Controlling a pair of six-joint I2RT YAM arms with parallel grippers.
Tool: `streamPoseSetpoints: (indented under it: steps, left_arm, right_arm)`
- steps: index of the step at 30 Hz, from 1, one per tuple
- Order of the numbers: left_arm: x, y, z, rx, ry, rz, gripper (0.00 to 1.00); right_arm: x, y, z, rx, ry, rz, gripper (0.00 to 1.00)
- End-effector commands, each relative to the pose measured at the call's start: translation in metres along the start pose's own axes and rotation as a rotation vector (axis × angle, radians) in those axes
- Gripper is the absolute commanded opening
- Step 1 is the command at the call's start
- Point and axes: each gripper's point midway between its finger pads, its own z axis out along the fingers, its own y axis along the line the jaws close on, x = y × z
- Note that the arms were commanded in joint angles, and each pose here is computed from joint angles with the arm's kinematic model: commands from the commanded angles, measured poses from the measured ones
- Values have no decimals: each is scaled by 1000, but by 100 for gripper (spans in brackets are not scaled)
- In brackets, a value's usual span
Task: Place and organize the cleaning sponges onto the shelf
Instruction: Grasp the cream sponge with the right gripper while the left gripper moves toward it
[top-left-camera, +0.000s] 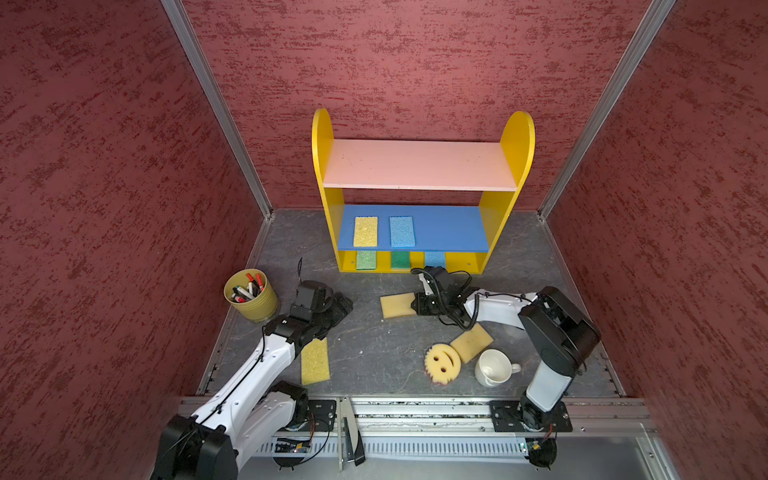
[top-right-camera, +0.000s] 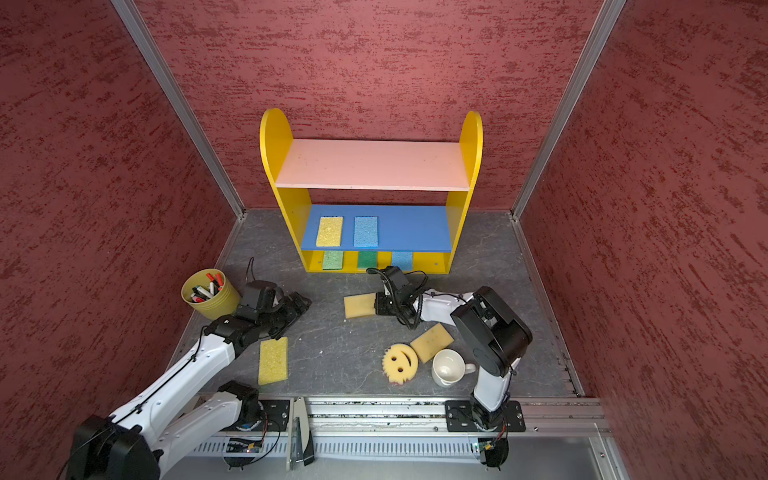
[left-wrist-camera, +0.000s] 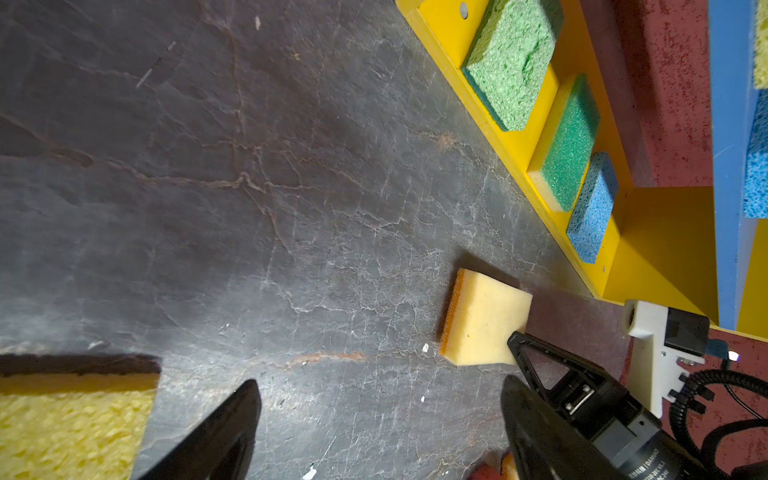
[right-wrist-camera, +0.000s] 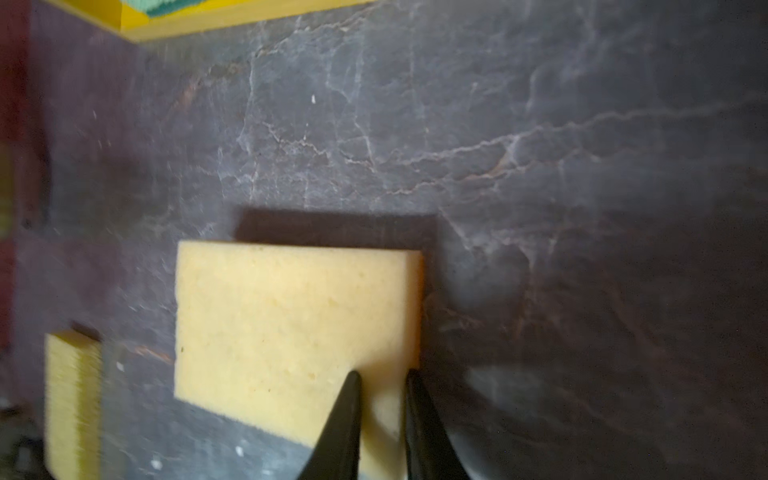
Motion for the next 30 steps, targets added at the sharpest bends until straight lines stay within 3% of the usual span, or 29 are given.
streamPoseSetpoints:
  steps: [1,7,14,21,30]
  left_arm:
    - [-11,-15,-4,33,-42,9,90]
    - [-7,-29,-3,65,-26,52,91]
    - [1,-70,-10,215,2,118,96]
    - [11,-113,-22,370,8,153,98]
    - [23,-129,-8,396,55,148,95]
  right_arm:
    - [-10,14,-5,-71,-37,-28,6]
    - [-13,45,-31,-220,-64,-118,0]
    - [-6,89,-61,-470,-15,-155,0]
    - [-6,94,-66,-487,1,-155,0]
    - [-13,111,-70,-564,-1,-138,0]
